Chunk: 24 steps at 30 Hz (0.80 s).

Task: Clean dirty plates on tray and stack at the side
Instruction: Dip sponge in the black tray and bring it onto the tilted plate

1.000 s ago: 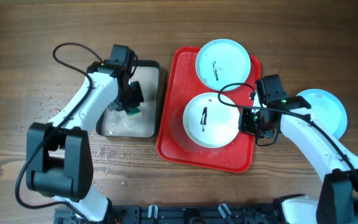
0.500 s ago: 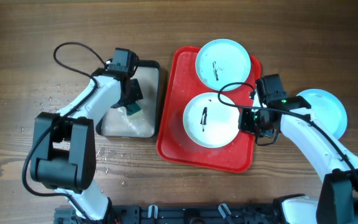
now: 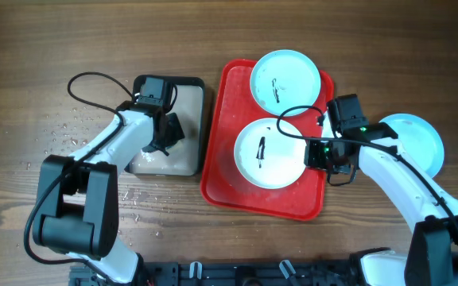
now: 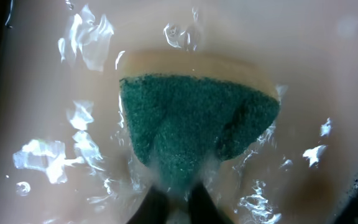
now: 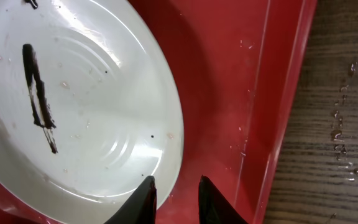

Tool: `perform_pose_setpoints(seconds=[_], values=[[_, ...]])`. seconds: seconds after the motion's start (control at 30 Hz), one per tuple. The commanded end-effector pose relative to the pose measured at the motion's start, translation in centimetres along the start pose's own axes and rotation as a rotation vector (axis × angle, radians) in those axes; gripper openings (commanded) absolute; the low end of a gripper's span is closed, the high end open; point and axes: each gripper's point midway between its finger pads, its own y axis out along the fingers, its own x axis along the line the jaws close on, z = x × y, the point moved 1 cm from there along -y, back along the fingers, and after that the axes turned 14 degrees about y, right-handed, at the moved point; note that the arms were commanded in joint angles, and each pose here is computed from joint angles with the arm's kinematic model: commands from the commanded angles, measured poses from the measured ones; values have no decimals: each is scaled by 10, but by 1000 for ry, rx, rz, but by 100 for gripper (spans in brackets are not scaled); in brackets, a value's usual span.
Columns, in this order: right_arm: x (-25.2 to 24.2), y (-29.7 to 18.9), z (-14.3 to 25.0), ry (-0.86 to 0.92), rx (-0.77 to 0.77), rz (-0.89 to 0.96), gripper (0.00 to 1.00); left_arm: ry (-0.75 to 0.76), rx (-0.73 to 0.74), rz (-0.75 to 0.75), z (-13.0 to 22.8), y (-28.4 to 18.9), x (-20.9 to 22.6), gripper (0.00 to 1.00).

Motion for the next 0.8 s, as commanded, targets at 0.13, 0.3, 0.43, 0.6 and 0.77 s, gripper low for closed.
perform_pose_setpoints(seconds=[0.13, 0.3, 0.43, 0.6, 0.77], values=[[-6, -3, -25, 20, -133, 53, 23, 41, -102, 80, -33, -75, -16, 4], [-10, -2, -29, 75, -126, 39, 23, 168, -88, 399, -15, -114, -85, 4], [16, 19, -10, -32, 43, -125, 30, 344, -98, 416, 8, -108, -145, 4], [8, 47, -8, -5, 99, -92, 11, 453, -62, 470, 39, -74, -212, 4], [-3, 48, -14, 95, 66, -22, 4, 440, 4, 484, 70, -30, -254, 4]])
